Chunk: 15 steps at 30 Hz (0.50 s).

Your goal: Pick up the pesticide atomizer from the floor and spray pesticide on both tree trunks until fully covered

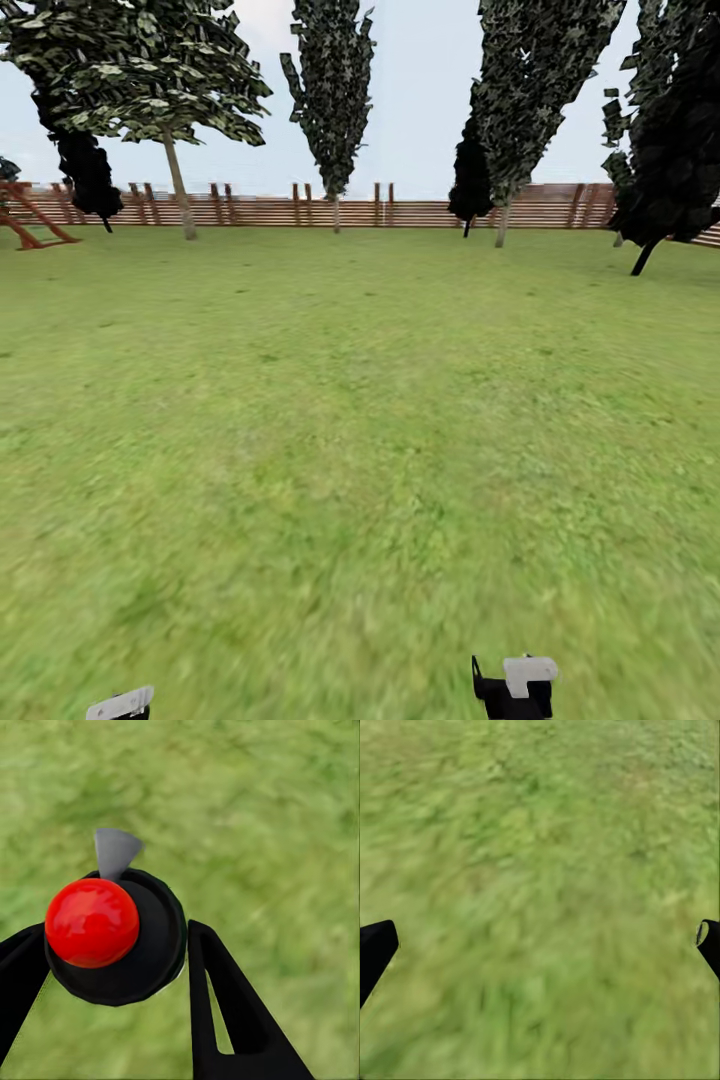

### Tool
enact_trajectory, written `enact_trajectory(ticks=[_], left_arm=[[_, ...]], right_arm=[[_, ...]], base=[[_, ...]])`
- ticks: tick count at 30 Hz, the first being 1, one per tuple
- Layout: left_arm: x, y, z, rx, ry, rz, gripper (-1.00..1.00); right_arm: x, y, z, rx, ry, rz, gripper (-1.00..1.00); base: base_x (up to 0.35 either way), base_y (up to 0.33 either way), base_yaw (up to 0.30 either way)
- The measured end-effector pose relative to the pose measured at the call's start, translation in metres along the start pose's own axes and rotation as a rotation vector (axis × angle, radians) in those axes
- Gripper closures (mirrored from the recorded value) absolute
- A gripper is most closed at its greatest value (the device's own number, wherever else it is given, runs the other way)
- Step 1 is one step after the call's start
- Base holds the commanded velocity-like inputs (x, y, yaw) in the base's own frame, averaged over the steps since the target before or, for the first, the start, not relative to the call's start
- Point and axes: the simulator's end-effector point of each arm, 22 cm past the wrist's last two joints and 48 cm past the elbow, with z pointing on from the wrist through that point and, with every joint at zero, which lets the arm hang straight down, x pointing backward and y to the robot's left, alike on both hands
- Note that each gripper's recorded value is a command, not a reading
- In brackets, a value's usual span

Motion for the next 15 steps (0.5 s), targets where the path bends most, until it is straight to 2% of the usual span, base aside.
enact_trajectory(ticks=[6, 15], left_arm=[[-0.0025, -0.0003, -0.0001, 0.001, -0.006, -0.001, 1.00], [-0.0053, -0.0006, -0.0003, 0.001, -0.011, -0.003, 1.00]], right_arm=[[-0.0024, -0.0003, 0.0000, 0.001, -0.005, 0.001, -1.00], [-0.0056, -0.0006, 0.0000, 0.001, -0.011, 0.001, -1.00]], base=[[0.315, 0.134, 0.233], [0.284, 0.205, 0.246]])
